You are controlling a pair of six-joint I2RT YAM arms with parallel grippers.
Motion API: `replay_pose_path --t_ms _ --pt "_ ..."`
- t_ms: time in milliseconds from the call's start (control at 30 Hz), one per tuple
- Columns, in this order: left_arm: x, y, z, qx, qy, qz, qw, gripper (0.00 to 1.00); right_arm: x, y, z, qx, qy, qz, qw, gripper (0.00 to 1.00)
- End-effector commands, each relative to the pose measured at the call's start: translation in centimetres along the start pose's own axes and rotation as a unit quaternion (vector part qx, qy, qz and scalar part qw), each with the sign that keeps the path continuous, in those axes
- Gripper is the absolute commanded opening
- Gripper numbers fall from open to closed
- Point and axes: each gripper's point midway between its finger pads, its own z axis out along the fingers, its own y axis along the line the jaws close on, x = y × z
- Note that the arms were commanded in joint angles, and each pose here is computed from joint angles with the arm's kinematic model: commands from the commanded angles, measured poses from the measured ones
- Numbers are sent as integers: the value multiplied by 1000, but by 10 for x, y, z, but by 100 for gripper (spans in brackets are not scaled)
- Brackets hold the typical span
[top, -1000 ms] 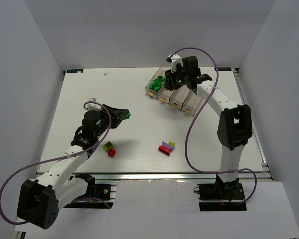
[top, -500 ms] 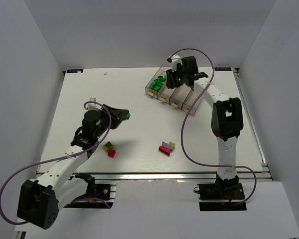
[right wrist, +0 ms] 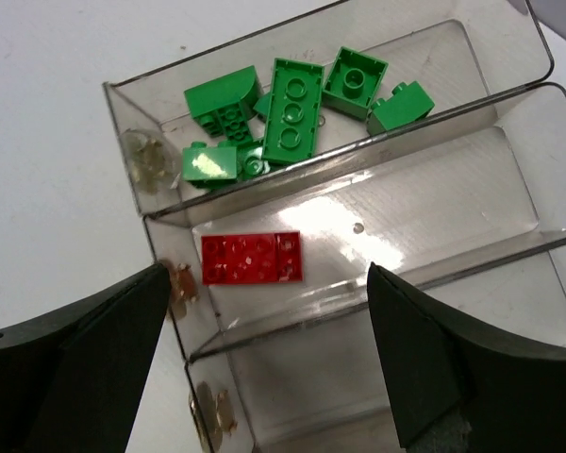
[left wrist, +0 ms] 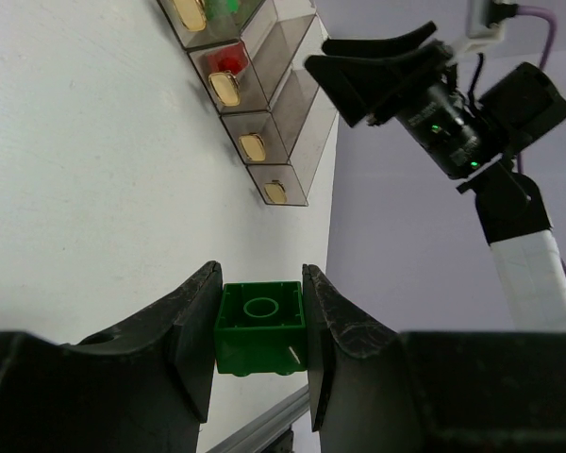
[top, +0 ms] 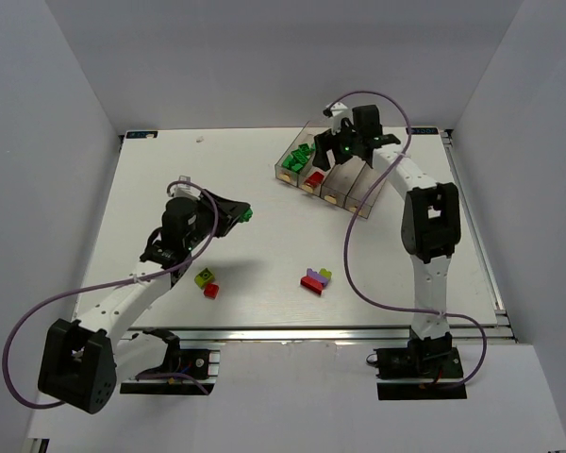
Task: Sort the legos into containers by color
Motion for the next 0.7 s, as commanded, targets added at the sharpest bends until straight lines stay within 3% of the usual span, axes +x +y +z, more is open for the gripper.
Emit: replay_pose_path --t_ms 0,167,233,267,300,333,367,400,533,567,667 --pt "-5 -23 7 30 8 24 999 0 -77 12 -75 -48 -95 -46 993 89" --pt "-3 -29 32 26 37 54 997 0 -68 52 -151 -161 -168 -15 973 89" --pt "-6 -30 50 18 50 83 995 0 -61 66 -176 -174 -191 -15 966 69" --pt "-8 -34 58 18 50 83 995 0 -54 72 -181 -177 -189 -12 966 69" --pt "-10 -34 66 15 54 97 994 0 -49 79 -186 -181 -188 -15 965 48" --pt "-7 -21 82 -4 66 102 993 0 -42 88 -192 -194 -185 -16 963 35" --pt "-17 -39 93 10 60 115 991 0 -42 97 -203 -195 -188 -22 962 22" --pt "-18 -36 103 2 68 132 989 0 -27 102 -204 -200 -177 -9 964 2" --pt "-26 -43 156 7 82 162 983 0 4 123 -217 -213 -146 14 966 0" --pt "-23 -27 175 -6 91 159 983 0 5 129 -225 -212 -148 7 966 0" --pt "-36 -53 207 21 79 168 982 0 24 137 -232 -201 -138 6 970 3"
